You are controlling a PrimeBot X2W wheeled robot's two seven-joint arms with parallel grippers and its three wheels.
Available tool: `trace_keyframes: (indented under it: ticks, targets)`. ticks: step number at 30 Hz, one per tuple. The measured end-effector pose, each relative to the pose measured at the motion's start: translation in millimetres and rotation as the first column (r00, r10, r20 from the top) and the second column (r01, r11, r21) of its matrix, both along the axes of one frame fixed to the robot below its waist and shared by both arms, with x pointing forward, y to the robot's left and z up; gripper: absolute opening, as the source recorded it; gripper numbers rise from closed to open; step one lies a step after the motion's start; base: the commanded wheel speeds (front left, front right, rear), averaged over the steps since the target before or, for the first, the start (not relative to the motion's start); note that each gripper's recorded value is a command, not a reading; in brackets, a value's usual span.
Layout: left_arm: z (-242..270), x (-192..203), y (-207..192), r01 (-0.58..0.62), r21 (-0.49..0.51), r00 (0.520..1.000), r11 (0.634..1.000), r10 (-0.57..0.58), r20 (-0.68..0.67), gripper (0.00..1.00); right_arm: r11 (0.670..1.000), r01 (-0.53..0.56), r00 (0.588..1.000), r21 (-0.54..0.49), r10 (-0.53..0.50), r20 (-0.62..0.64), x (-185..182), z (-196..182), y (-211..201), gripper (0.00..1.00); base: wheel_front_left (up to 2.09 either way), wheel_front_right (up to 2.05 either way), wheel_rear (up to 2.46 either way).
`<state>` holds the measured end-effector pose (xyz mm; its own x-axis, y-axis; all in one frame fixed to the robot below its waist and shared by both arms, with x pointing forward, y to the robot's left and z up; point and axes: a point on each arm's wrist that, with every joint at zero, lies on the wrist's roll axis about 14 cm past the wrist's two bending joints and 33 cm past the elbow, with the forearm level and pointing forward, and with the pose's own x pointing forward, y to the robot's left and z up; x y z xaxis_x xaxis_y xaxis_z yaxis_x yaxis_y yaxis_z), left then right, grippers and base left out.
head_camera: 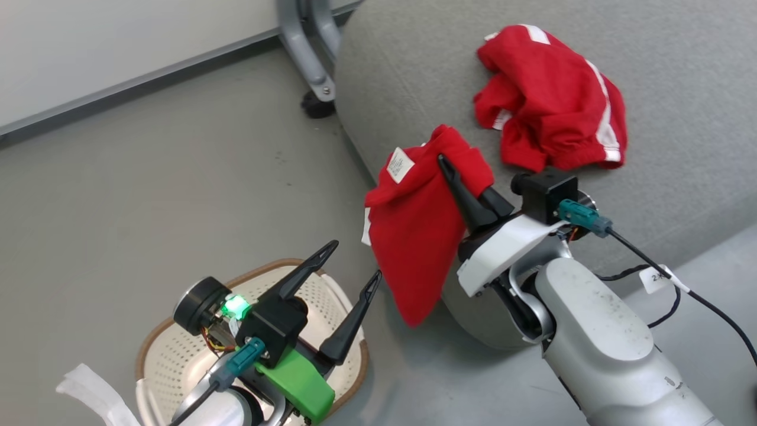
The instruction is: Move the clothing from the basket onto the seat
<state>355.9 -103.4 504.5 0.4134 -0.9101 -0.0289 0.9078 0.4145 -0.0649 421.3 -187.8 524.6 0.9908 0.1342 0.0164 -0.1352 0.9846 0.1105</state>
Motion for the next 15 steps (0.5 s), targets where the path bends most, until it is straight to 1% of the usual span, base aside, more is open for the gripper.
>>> trace_keyframes:
  ticks: [5, 7, 9, 15]
  targets:
    - [1, 2, -20, 0.069, -0.022, 0.998, 0.997, -0.068, 0.004, 1.0, 0.992, 0.125, 0.992, -0.005, -0.125, -0.012, -8, -5, -43, 0.0, 0.0, 0.0, 0.0]
    - [1, 5, -26, 0.089, -0.03, 0.996, 0.996, -0.089, 0.008, 1.0, 0.988, 0.156, 0.988, -0.009, -0.156, -0.012, -5, -5, -55, 0.0, 0.0, 0.0, 0.0]
    - [0, 8, -31, 0.113, -0.037, 0.994, 0.993, -0.112, 0.011, 1.0, 0.982, 0.19, 0.982, -0.018, -0.19, 0.007, 2, 1, -69, 0.0, 0.0, 0.0, 0.0]
    - [-7, 20, -36, 0.135, -0.056, 0.991, 0.989, -0.135, 0.007, 1.0, 0.969, 0.24, 0.97, -0.06, -0.236, 0.06, 35, 23, -100, 0.0, 0.0, 0.0, 0.0]
